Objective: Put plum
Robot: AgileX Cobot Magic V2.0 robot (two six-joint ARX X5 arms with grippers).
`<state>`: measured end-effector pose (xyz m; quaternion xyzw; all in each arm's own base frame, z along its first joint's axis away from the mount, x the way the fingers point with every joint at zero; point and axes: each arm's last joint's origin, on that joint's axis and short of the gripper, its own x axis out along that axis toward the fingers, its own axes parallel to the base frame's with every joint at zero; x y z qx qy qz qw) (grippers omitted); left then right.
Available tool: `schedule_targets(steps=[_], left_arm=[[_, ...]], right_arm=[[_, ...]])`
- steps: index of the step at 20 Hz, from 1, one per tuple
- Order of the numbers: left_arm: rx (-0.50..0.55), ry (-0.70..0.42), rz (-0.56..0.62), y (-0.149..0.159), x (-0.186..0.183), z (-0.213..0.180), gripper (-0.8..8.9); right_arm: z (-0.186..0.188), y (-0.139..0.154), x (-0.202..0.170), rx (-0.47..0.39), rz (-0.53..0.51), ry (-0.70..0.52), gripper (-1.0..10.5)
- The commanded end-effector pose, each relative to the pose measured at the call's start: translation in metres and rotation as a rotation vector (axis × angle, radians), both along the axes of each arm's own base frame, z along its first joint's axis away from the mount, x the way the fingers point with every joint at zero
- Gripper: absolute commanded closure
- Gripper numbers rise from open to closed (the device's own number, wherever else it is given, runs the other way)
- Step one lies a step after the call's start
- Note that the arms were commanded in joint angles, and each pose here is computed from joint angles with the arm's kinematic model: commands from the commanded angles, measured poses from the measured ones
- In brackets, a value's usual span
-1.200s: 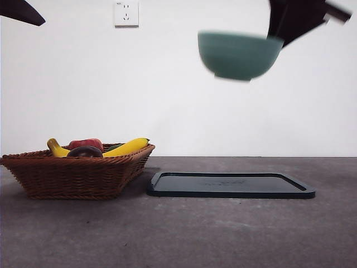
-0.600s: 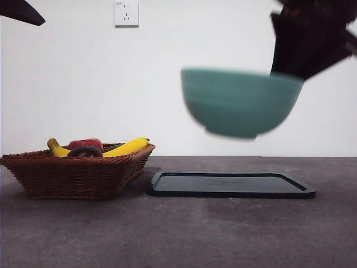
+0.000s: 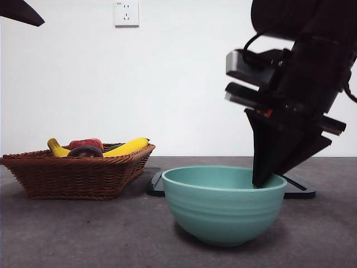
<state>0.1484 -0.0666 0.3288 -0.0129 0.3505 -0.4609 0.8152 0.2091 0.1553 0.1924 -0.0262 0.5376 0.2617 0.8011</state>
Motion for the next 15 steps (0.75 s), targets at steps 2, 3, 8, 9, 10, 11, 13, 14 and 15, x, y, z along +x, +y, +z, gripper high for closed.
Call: schedule_targets(steps=[2,3,8,9,10,11,13,14,15], left_arm=[[-0.008,-0.025,-0.013,-0.001,0.001,0.006,4.42],[-0.008,-0.025,-0.013,-0.001,0.001,0.006,4.42],[-0.008,-0.025,-0.013,-0.001,0.001,0.006,4.42],[-0.008,-0.025,-0.013,-0.001,0.001,0.006,4.42],[-0.008,-0.025,-0.013,-0.001,0.001,0.006,4.42],[-0.008,-0.025,-0.013,-0.001,0.001,0.006,4.42],[-0.008,-0.025,-0.013,-0.001,0.001,0.006,4.42],[-0.008,-0.025,-0.013,-0.001,0.001,0.006,4.42],[-0.008,-0.025,-0.013,-0.001,0.001,0.006,4.42]], right_arm=[[-0.002,0.005,0.002,-0.008,-0.005,-0.015,9.4],[-0.002,0.006,0.001,-0.009,-0.003,-0.014,9.4],[-0.001,0.009,-0.002,-0.007,0.011,-0.014,8.5],[-0.001,0.009,-0.002,-0.006,0.006,-0.012,7.9],[0.000,0.009,-0.002,-0.003,0.004,-0.013,7.3],[0.001,0.009,-0.002,0.000,0.004,-0.018,7.1],[0.008,0.007,-0.004,0.004,-0.006,-0.050,7.0],[0.014,0.005,-0.006,0.010,-0.012,-0.075,7.0],[0.021,0.003,-0.009,0.022,-0.016,-0.101,7.0]])
